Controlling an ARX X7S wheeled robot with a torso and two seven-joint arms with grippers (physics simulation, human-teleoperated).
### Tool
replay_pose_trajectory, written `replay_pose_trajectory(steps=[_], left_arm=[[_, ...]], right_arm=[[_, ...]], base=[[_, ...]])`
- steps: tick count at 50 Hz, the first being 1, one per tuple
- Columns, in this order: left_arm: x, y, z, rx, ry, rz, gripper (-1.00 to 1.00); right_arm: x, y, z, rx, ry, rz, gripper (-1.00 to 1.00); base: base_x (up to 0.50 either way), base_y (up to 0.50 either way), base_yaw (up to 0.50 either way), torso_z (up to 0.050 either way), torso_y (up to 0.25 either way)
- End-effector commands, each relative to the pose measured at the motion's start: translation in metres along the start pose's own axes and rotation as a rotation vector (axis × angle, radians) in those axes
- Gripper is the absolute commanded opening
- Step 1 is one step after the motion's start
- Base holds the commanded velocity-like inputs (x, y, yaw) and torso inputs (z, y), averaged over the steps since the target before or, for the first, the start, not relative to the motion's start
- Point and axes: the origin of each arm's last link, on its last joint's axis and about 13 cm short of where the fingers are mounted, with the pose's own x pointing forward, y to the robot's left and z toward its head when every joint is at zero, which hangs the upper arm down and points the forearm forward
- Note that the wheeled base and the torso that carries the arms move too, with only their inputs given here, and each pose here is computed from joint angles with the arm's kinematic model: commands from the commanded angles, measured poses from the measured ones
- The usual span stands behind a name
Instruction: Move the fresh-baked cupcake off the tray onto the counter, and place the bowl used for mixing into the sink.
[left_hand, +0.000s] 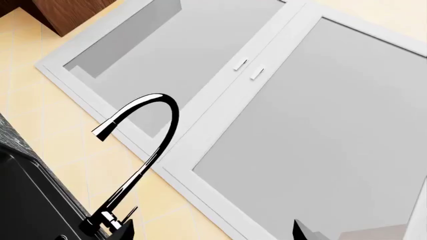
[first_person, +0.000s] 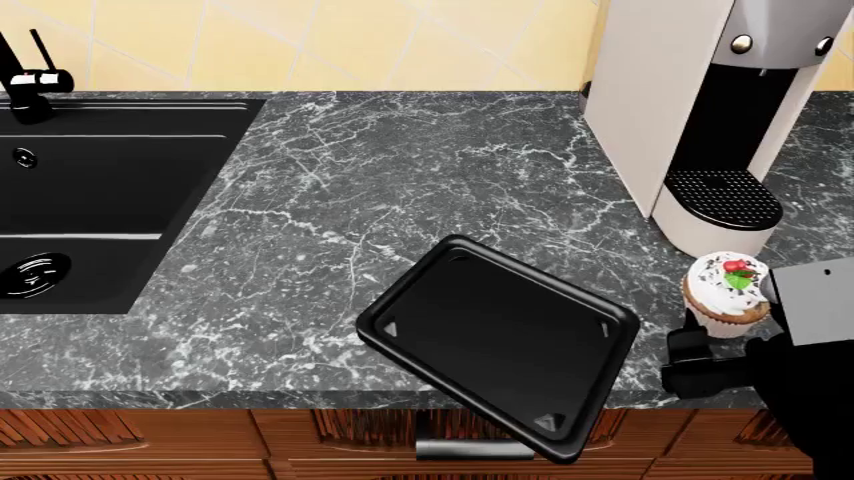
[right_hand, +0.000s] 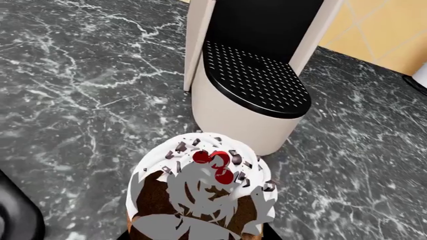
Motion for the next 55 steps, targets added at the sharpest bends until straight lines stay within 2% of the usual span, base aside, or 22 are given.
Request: replay_pose_trajectory(steps=[1,8,9,29,55], left_arm=[[0.000,0.000,0.000,0.000,0.000,0.000,1.00],[0.000,0.000,0.000,-0.001,-0.001,-0.001,1.00],[0.000,0.000,0.000,-0.001,-0.001,-0.001,1.00],[-0.001,-0.001,0.000,-0.003,0.000,-0.002,1.00],[0.000,-0.001,0.000,0.004,-0.002,-0.003,1.00]], right_arm=[[0.007,0.000,-0.006,-0.014,0.014,-0.015,-1.00],[0.008,-0.001,-0.008,-0.018,0.018,-0.015,-1.00],[0.008,-0.001,-0.008,-0.020,0.018,-0.015,1.00],[0.005,-0.001,-0.010,-0.013,0.018,-0.004,1.00],[-0.016,-0.009,0.003,0.059,-0.064,0.042,1.00]], base=[[0.00,0.00,0.00,0.000,0.000],[0.00,0.00,0.00,0.000,0.000],[0.00,0.00,0.00,0.000,0.000],[0.00,0.00,0.00,-0.001,0.000],[0.00,0.00,0.00,0.000,0.000]])
